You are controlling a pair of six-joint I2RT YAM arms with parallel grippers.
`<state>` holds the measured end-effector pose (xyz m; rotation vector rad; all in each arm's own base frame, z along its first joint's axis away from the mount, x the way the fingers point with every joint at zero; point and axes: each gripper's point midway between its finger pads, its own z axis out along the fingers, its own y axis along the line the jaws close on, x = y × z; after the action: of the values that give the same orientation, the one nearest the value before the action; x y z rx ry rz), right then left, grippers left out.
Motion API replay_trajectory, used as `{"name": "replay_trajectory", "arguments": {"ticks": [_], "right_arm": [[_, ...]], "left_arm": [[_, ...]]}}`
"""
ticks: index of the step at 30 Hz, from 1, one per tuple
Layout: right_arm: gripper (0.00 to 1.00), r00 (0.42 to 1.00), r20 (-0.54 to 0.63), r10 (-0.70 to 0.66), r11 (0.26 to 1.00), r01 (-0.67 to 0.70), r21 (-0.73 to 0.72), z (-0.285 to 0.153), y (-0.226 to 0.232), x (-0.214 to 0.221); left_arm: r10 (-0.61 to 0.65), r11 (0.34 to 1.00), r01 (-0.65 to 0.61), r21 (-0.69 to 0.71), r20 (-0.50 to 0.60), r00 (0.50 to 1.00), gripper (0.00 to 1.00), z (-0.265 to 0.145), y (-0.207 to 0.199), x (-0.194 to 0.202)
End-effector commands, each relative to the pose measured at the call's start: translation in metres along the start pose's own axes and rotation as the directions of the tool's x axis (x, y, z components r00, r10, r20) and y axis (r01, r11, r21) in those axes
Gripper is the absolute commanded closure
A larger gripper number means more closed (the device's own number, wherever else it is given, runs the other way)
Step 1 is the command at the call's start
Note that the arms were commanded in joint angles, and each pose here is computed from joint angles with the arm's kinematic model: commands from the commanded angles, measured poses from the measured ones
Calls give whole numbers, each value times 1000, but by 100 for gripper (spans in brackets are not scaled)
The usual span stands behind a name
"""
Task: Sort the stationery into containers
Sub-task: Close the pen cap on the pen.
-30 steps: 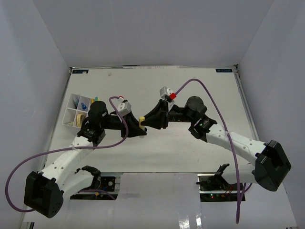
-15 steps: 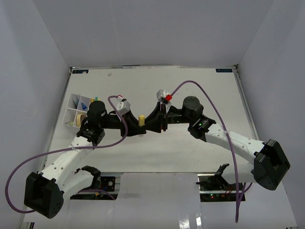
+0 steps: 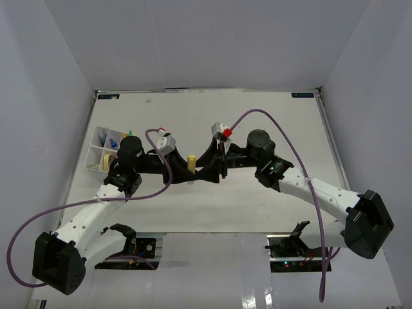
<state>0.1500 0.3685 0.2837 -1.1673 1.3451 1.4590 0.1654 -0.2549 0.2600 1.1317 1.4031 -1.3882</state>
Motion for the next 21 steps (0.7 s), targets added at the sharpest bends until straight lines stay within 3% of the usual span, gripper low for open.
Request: {"name": "replay_trajectory", "arguments": {"ticks": [1,4,21], "right_arm": [[45,984,-136,119,992,-122,-17,-6,11,37],[38,987,-125,103,995,-104,-4,-10,10,29],[20,995,-91,-45,993,54,103,-21,-16,-39]], "left_arm": [[217,976,-218,8,87,972,100,1,-9,-47],[215,976,-217,9,87,973,100,1,-9,-47],[197,980,-198,15,46,979,100,1,-5,-41]]}}
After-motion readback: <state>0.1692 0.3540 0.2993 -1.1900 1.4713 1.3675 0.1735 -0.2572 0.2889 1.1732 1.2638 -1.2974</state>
